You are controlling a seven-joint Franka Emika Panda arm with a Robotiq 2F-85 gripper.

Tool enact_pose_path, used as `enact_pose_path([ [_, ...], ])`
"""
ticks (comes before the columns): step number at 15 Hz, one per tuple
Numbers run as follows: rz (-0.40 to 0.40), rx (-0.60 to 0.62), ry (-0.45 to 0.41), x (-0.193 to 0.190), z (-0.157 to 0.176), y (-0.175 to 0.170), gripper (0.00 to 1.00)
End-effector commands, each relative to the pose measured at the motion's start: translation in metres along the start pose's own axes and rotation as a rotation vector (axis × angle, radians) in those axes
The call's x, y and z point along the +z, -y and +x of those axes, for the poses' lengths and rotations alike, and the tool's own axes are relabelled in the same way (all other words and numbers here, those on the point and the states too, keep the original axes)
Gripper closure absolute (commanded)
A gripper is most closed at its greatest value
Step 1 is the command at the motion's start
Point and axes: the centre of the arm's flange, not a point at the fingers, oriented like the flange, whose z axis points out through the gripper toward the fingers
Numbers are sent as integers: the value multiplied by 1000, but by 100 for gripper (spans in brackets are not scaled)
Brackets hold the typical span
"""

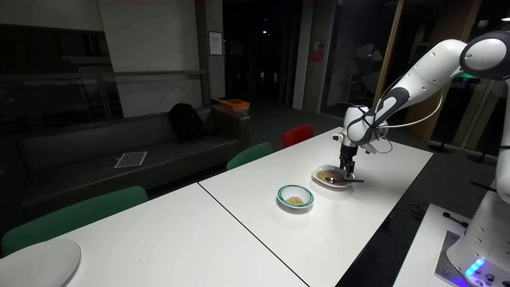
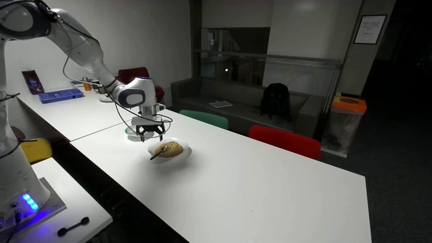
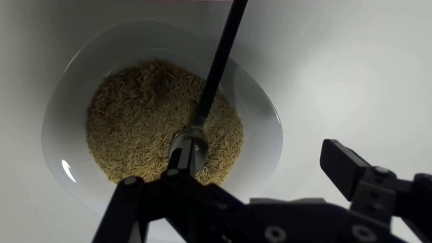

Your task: Use the spoon to put sugar in the green and white bowl

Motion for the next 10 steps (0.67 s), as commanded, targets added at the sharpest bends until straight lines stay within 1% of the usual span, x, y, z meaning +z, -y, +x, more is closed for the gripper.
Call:
enact_pose_path([
  [1,-58,22,-3,0,-11,9,0],
  [5,-78,98,-28,2,-20,7,0],
  [10,-47,190,-44,12,-32,-5,0],
])
